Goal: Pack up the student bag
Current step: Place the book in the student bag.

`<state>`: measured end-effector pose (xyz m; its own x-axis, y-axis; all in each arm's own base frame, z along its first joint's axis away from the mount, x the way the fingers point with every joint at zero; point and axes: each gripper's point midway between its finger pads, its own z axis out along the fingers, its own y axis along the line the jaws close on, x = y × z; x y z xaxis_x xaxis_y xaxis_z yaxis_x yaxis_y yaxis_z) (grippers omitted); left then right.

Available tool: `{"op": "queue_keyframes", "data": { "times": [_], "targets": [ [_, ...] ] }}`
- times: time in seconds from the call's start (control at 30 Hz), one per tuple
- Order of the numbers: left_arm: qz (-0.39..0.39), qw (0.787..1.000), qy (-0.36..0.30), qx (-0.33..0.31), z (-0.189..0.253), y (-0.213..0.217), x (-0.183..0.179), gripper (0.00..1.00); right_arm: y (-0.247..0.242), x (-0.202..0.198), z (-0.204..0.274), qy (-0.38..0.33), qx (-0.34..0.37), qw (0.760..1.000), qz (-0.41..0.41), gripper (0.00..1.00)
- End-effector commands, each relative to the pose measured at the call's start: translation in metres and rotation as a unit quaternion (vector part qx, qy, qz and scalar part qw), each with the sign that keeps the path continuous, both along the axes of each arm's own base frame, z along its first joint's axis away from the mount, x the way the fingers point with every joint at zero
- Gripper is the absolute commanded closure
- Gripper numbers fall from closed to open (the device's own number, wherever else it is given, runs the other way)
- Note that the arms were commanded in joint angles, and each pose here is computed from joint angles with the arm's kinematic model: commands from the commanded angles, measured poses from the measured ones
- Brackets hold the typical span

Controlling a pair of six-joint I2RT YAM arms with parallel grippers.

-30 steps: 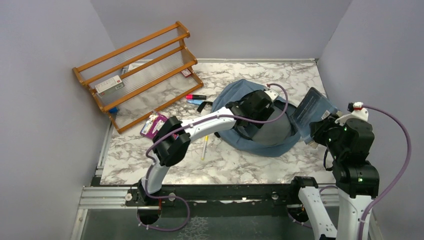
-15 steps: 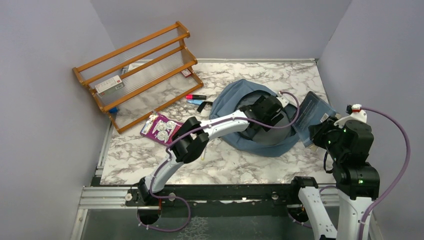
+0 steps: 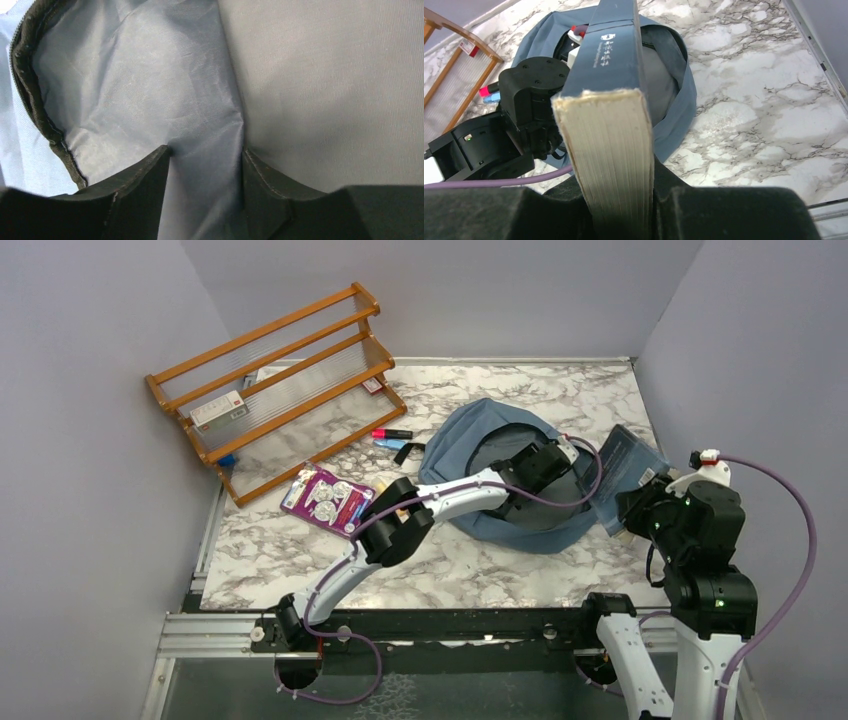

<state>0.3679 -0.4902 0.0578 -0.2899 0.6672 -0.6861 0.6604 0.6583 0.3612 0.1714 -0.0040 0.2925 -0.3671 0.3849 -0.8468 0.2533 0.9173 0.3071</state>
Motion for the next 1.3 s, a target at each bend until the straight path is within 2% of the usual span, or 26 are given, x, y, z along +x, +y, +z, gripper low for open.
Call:
{"op": "queue_keyframes", "data": {
  "times": [0.0, 0.23, 0.37, 0.57, 0.97, 1.13, 1.27],
  "targets": [
    [0.017, 0.999, -0.027, 0.031, 0.005, 0.011, 0.008, 0.52, 0.003, 0.009, 0.024, -0.058, -0.001, 0.998, 0.011, 0.99],
    [0.028, 0.997, -0.061, 0.031, 0.040, 0.018, 0.015, 0.85, 0.005, 0.011, 0.020, -0.057, 0.011, 0.998, 0.010, 0.99],
    [0.024, 0.997, -0.069, 0.005, 0.068, 0.015, 0.015, 0.95, 0.006, 0.012, 0.016, -0.053, 0.018, 0.998, 0.007, 0.99],
    [0.023, 0.997, -0.064, -0.046, 0.106, 0.016, 0.014, 1.00, 0.012, 0.017, 0.010, -0.046, 0.050, 0.998, 0.006, 0.99],
    [0.022, 0.988, -0.031, -0.148, 0.163, 0.032, 0.018, 1.00, 0.043, 0.040, 0.002, -0.039, 0.156, 0.986, 0.044, 0.99],
    [0.015, 0.986, -0.023, -0.163, 0.170, 0.033, 0.019, 1.00, 0.068, 0.054, -0.005, -0.035, 0.227, 0.969, 0.088, 0.99],
    [0.006, 0.986, -0.015, -0.168, 0.170, 0.030, 0.016, 1.00, 0.073, 0.068, -0.011, -0.035, 0.251, 0.963, 0.093, 0.99]
  ]
}}
